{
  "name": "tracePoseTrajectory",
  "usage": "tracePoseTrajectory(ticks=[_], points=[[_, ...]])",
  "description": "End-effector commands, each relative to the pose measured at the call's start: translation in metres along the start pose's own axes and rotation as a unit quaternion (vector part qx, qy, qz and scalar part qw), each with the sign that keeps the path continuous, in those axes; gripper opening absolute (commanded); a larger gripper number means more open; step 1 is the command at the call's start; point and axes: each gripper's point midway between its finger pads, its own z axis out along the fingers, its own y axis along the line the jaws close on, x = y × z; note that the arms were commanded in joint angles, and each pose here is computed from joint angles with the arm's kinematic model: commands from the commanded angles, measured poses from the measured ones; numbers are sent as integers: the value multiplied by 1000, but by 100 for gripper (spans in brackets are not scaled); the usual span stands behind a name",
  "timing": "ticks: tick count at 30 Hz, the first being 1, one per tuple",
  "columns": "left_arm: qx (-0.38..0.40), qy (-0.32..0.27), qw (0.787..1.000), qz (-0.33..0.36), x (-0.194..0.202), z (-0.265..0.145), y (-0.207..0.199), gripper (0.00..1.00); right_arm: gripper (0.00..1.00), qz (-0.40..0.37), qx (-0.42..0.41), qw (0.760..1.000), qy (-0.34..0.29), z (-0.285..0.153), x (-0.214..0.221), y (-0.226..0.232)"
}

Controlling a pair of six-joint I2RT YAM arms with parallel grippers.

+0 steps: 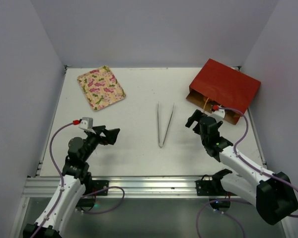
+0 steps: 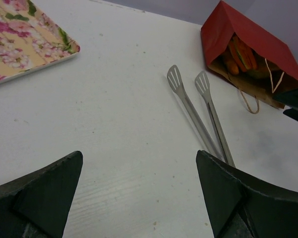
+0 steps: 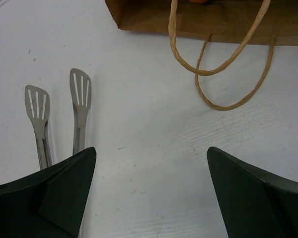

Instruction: Take the fake bread out of the paper bag

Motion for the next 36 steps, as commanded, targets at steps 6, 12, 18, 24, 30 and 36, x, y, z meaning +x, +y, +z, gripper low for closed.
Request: tracePoseTrajectory(ticks=[6,12,18,24,30,36], points=[[4,11,1000,8,2,16,-18,100,99,-75,-91,993,14,-5,-5,35],[-22,37,999,22,6,39,-40,100,99,-83,-134,987,17,-9,0,46],[-6,57,998,30,10,70,-73,100,99,-82,-154,985,14,-15,4,45],[5,79,996,36,20,100,-95,100,99,-69,-127,989,-21,-22,-6,28],[7,96,993,69,26,132,-118,100,99,-52,-115,991,-42,-27,-12,19],[-6,134,985,106,49,161,-138,100,99,-53,-100,992,-53,-28,-16,12]])
